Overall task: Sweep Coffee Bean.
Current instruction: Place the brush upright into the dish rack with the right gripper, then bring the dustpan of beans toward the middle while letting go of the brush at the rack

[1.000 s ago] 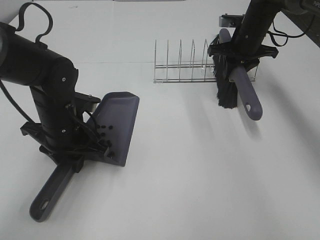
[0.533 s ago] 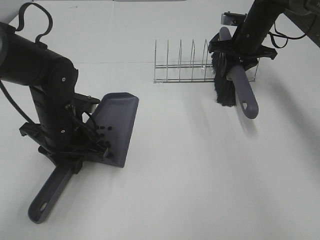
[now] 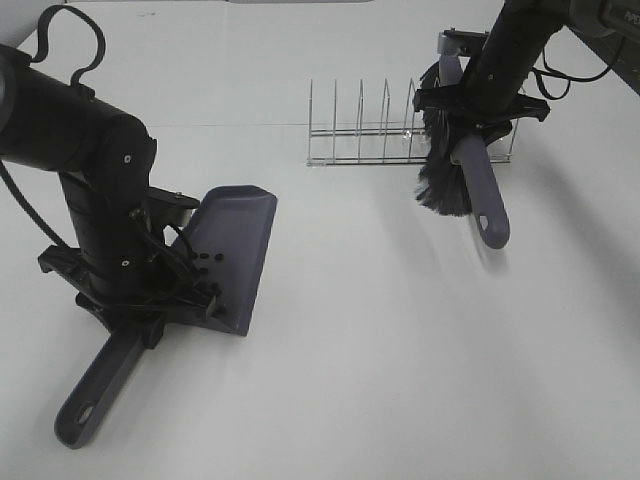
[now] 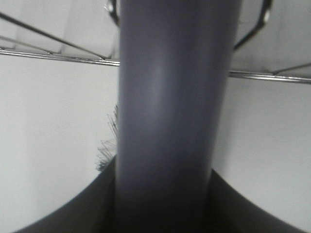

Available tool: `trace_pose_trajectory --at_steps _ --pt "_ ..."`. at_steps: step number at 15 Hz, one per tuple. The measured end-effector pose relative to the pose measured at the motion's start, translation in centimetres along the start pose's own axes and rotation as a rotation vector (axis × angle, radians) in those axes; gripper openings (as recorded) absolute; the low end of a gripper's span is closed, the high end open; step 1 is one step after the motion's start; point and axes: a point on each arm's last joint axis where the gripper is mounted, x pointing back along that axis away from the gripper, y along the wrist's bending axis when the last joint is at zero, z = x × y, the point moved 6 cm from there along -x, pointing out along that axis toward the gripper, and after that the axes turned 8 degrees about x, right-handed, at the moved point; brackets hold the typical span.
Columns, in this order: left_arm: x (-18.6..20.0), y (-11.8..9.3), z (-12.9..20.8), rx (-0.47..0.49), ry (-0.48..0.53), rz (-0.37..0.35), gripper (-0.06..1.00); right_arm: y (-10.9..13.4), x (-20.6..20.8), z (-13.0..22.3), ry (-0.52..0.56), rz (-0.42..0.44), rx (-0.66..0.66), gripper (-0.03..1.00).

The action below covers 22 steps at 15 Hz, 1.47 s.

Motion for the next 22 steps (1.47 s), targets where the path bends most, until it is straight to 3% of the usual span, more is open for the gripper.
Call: trace_pose_trajectory --at_steps 4,6,11,15,19,22 --pt "0.0 0.0 0.0 0.000 0.000 0.000 0.32 0.3 1.4 -0.3 -0.017 -0.005 0.004 0.52" --pt "0.0 0.0 0.0 0.001 0.000 0.001 0.32 0.4 3.3 -0.7 -0.053 -0.002 0.007 0.58" --pt "0.0 0.0 0.0 0.001 0.001 0.003 0.32 0.3 6.2 -1.2 -0.104 0.027 0.019 0.59" --pt "0.4 -0.2 -0.5 0.013 0.005 0.001 0.32 1.3 12.5 -1.1 -0.196 -0.004 0.015 0.59" --pt "1.4 -0.4 -3.4 0.082 -0.037 0.051 0.32 3.1 19.1 3.3 -0.215 -0.061 0.001 0.59" --pt "1.5 1.8 -5.0 0.153 -0.045 0.082 0.32 3.8 22.2 8.1 -0.196 -0.068 0.001 0.59"
